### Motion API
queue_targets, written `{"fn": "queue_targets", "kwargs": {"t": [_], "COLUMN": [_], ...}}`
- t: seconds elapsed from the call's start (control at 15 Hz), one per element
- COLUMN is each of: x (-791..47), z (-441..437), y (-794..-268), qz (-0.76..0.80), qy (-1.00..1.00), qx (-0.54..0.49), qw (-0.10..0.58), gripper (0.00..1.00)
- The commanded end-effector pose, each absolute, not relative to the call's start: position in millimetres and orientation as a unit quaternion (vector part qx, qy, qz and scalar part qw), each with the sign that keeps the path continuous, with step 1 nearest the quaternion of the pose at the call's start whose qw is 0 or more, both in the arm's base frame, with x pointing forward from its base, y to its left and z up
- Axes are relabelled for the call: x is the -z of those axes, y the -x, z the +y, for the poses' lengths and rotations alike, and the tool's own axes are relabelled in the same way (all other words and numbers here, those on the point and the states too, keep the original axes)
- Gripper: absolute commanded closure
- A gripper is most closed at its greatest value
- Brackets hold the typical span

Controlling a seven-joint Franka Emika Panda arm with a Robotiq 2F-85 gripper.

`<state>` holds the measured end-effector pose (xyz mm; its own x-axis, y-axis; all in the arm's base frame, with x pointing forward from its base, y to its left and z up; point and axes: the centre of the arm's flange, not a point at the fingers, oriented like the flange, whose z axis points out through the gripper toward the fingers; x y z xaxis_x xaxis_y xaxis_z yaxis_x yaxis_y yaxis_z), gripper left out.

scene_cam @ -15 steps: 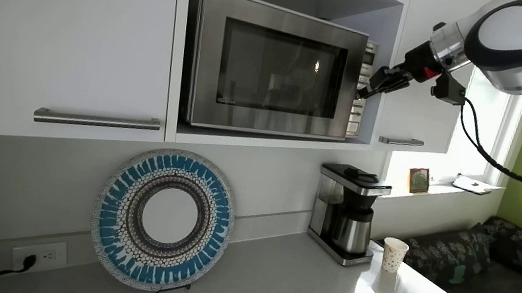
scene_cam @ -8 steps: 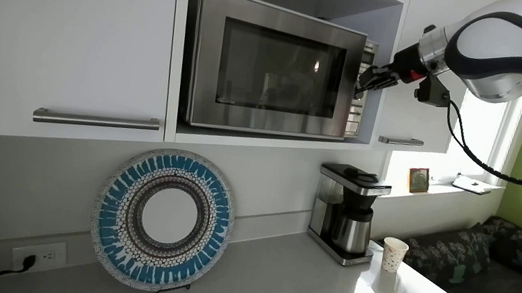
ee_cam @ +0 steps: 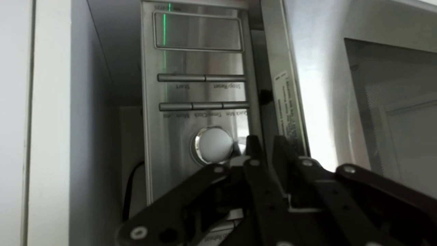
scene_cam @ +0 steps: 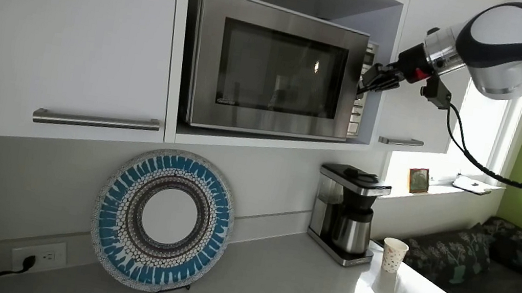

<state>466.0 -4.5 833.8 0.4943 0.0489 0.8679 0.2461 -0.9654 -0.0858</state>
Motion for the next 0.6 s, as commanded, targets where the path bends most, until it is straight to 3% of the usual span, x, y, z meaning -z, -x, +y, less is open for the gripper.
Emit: {"fn": "queue_targets", "kwargs": {"t": [0.0,0.53], "x": [-856,-875], "z": [12,29], "y": [-443,-409], "qz": [-0.111,-0.147], "qy": [0.865,0.888], "qx": [0.468,0.396], "qw": [0.143,0.180], "gripper": [0.57,0.57]}}
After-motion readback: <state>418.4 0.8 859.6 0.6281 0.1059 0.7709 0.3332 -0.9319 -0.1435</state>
